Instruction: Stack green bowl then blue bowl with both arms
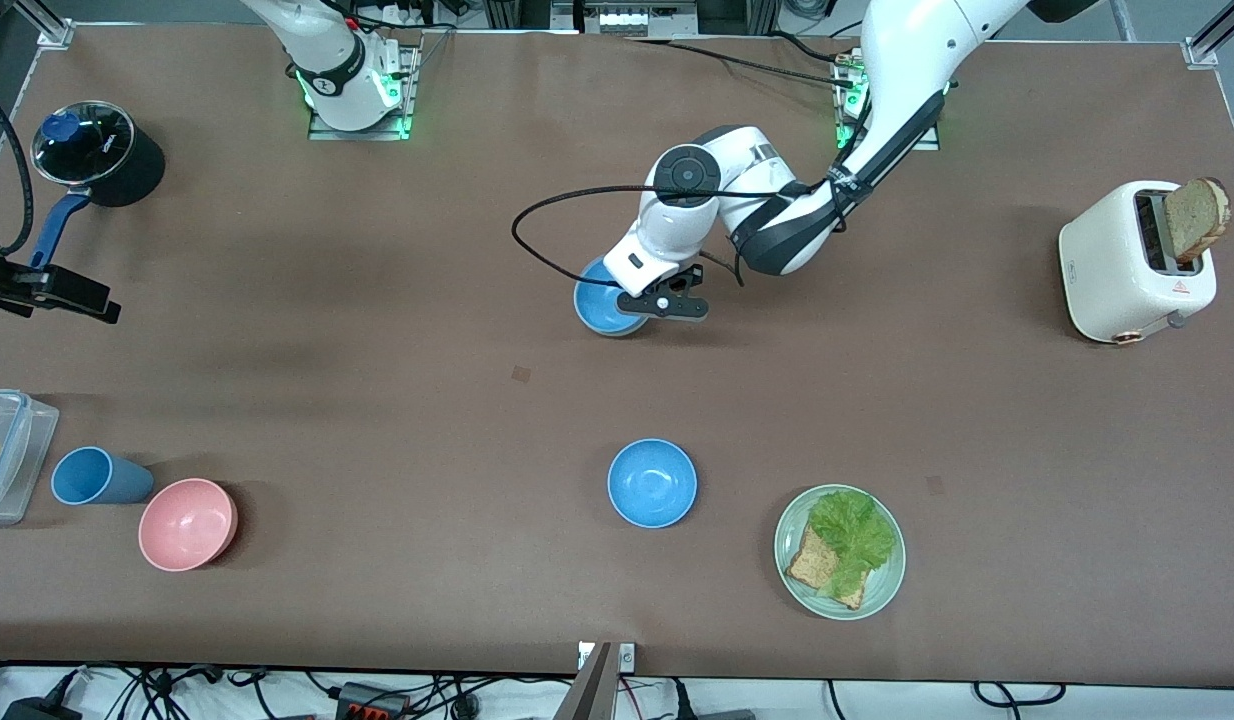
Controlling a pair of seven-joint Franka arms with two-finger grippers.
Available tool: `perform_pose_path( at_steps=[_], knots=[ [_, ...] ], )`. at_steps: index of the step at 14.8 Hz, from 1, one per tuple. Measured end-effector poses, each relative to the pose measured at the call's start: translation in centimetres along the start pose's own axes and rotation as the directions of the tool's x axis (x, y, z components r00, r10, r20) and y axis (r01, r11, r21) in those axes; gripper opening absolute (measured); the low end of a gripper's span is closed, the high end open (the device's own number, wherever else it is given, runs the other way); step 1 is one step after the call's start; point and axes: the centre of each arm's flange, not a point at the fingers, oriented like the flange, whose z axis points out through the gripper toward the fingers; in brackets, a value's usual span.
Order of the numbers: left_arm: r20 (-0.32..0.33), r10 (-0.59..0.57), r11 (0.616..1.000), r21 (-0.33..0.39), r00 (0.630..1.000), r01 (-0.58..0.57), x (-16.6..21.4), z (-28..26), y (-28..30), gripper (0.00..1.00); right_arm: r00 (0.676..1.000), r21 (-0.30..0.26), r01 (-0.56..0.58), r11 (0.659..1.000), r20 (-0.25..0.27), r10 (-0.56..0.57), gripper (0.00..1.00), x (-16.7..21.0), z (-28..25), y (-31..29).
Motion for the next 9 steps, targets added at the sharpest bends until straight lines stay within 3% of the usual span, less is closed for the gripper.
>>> perform_pose_path(
  at_steps=[1, 3, 9],
  knots=[
    [0.004, -0.008, 1.000, 0.014, 1.000, 0.008, 0.5, -0.7, -0.2, 0.27, 1.000, -0.004, 0.000, 1.000, 0.000, 0.000, 1.00, 0.0, 0.0, -0.1],
    [0.015, -0.024, 0.999, 0.039, 1.000, 0.024, 1.5, -3.1, -0.3, 0.29, 1.000, -0.010, 0.002, 1.000, -0.001, -0.002, 1.00, 0.0, 0.0, -0.4],
    [-0.021, -0.053, 0.999, -0.005, 0.998, 0.053, 7.5, -9.8, -6.2, 0.32, 1.000, -0.011, -0.002, 1.000, 0.016, 0.002, 1.00, -0.9, 0.2, -0.2]
  ],
)
